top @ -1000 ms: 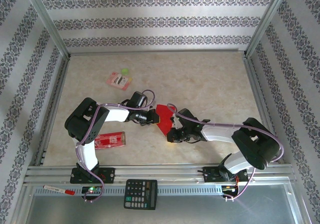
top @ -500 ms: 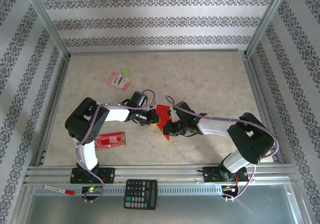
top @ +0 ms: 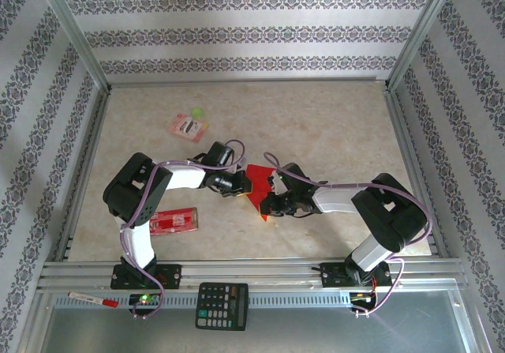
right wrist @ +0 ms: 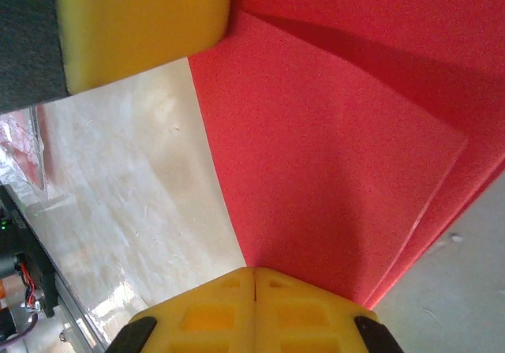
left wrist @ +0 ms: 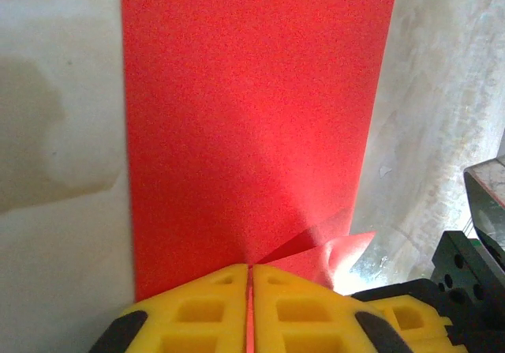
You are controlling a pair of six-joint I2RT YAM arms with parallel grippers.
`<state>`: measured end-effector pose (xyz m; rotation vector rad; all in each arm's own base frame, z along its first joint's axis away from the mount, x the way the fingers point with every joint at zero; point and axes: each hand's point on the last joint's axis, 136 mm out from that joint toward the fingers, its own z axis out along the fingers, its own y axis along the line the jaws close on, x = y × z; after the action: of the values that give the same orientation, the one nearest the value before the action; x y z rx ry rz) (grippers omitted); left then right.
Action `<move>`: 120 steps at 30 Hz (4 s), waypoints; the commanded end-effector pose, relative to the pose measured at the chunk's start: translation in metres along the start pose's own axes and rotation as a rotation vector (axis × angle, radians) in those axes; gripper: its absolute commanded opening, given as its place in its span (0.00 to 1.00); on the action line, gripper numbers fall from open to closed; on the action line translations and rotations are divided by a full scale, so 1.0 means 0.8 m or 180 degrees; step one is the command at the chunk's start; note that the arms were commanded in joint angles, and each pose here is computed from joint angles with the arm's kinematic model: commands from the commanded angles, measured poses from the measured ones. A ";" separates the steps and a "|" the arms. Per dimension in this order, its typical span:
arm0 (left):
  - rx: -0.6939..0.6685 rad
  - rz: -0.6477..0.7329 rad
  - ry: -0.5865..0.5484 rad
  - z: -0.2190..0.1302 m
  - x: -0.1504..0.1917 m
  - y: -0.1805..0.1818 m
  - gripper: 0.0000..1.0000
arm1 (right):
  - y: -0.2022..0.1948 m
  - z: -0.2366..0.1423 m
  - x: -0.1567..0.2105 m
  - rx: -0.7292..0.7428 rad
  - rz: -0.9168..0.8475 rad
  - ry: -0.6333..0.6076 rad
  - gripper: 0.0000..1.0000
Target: Fold a paper plane with a square sheet of paper (pick it up from the middle)
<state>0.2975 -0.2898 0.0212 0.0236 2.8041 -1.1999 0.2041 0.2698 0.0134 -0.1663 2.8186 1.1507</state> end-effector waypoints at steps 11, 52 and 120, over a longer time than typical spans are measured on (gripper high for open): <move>0.0336 -0.0271 0.0020 -0.004 0.040 -0.039 0.00 | -0.063 0.007 0.032 0.0469 0.0267 0.0196 0.01; -0.0197 -0.0292 -0.0446 -0.031 -0.089 0.033 0.05 | -0.073 -0.014 0.051 0.0633 0.0058 0.0419 0.01; -0.0082 -0.0129 -0.0027 -0.031 0.009 -0.009 0.44 | -0.018 -0.052 -0.072 0.0602 -0.0271 -0.0614 0.30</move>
<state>0.2960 -0.2773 0.0414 -0.0716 2.8045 -1.1954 0.2548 0.2219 0.0340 -0.1005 2.7262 0.7867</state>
